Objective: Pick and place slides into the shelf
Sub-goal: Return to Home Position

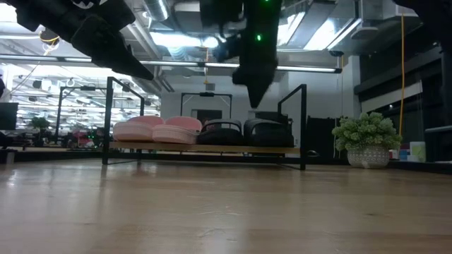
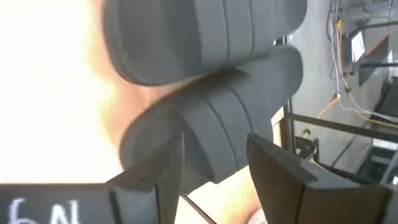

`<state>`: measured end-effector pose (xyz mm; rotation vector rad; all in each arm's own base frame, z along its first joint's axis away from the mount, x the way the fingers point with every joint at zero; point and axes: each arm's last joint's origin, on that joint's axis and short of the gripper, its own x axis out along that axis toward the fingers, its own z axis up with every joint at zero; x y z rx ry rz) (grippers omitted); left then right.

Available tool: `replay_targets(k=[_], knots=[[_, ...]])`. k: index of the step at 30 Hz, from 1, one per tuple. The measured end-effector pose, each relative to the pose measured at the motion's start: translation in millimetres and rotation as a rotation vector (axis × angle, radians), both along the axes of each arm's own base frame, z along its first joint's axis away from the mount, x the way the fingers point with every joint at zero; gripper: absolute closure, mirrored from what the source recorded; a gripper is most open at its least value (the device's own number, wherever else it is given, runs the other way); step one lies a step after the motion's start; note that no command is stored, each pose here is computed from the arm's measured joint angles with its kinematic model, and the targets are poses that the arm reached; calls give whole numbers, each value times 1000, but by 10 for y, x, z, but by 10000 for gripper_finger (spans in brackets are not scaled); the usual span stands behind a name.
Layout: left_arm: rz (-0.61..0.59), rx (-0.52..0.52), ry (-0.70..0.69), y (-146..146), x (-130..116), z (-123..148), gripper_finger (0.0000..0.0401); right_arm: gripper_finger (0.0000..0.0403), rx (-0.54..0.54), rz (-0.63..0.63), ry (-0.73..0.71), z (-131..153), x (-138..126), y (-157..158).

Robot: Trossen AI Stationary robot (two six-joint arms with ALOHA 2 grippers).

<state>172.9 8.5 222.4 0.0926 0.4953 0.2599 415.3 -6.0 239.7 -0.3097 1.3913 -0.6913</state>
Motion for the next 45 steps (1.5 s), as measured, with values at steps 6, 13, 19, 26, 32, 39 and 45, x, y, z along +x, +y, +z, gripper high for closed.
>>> replay_targets(k=[6, 13, 19, 26, 32, 39, 45], knots=[[0, -1, 0, 0, 0, 0, 280, 245, 4, 20, -65, 242, 36, 131], [1, 0, -13, 0, 6, 11, 280, 355, 5, 7, -57, 461, -57, 339], [8, -14, -44, 0, 17, 34, 280, 388, -9, 44, -57, 526, -119, 586], [21, -61, -58, -19, 17, 34, 280, 394, -101, 103, -98, 525, -197, 937], [-35, -44, -93, -98, 35, 70, 280, 399, -102, 99, -165, 528, -258, 1180], [-123, -47, -117, -251, 37, 93, 280, 399, -60, 128, -280, 174, -157, 1346], [-138, -26, -120, -347, 23, 96, 280, 398, -10, 128, -283, -140, -156, 1351]])
